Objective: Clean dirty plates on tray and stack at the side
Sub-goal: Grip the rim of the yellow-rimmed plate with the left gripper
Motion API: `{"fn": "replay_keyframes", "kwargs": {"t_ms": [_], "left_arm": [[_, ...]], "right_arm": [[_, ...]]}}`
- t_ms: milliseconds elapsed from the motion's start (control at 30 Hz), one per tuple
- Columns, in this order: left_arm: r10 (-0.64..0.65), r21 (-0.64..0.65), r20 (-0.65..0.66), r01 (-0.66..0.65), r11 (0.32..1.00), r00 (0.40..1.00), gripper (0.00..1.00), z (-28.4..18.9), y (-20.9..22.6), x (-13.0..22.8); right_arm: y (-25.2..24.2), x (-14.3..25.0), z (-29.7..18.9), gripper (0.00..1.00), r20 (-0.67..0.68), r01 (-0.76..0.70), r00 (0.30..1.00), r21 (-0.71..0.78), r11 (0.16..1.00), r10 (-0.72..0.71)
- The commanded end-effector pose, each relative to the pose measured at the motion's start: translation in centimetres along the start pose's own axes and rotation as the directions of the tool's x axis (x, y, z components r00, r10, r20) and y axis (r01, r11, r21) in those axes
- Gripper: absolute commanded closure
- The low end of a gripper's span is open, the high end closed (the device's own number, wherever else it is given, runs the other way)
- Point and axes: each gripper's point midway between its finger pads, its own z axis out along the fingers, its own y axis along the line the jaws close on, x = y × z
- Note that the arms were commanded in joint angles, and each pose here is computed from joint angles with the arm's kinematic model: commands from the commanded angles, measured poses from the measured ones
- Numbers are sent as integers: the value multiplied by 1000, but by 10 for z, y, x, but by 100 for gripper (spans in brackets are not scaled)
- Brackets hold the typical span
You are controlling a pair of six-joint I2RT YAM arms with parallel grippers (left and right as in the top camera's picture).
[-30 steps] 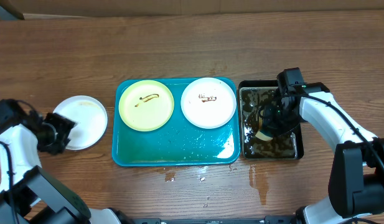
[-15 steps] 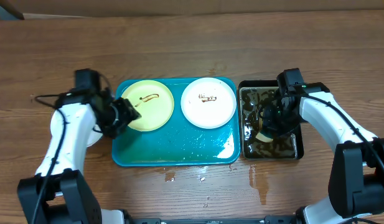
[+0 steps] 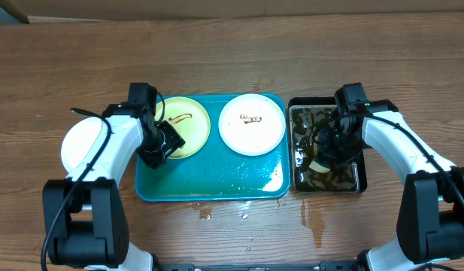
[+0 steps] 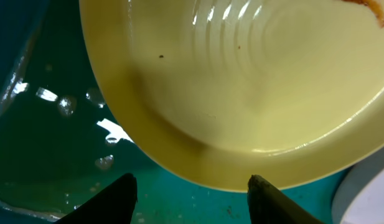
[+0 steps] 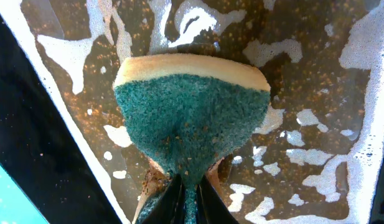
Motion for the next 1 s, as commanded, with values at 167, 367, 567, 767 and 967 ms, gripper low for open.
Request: {"fn": "replay_keyframes", "kwargs": {"t_ms": [167,367,567,767,967], "left_arm": [[-39,-71,-43,36,997,998,42,23,10,3],[-52,-113,-83,42,993,995,50,39,17,6],[-54,-121,-92,42,992,994,82,40,19,8],[-10,-131,-112,-5,991,994,96,39,22,12],[26,-185,-126,-49,982,992,96,36,35,15]], "right_arm": [[0,-3,0,94,14,8,1000,-3,1000,-8],[0,-4,0,80,17,8,1000,-4,1000,-8],[0,-3,1,84,16,8,1000,-3,1000,-8],[-4,0,8,90,13,6,1000,7,1000,-6],[-11,6,15,90,6,3,1000,28,1000,-3]]}}
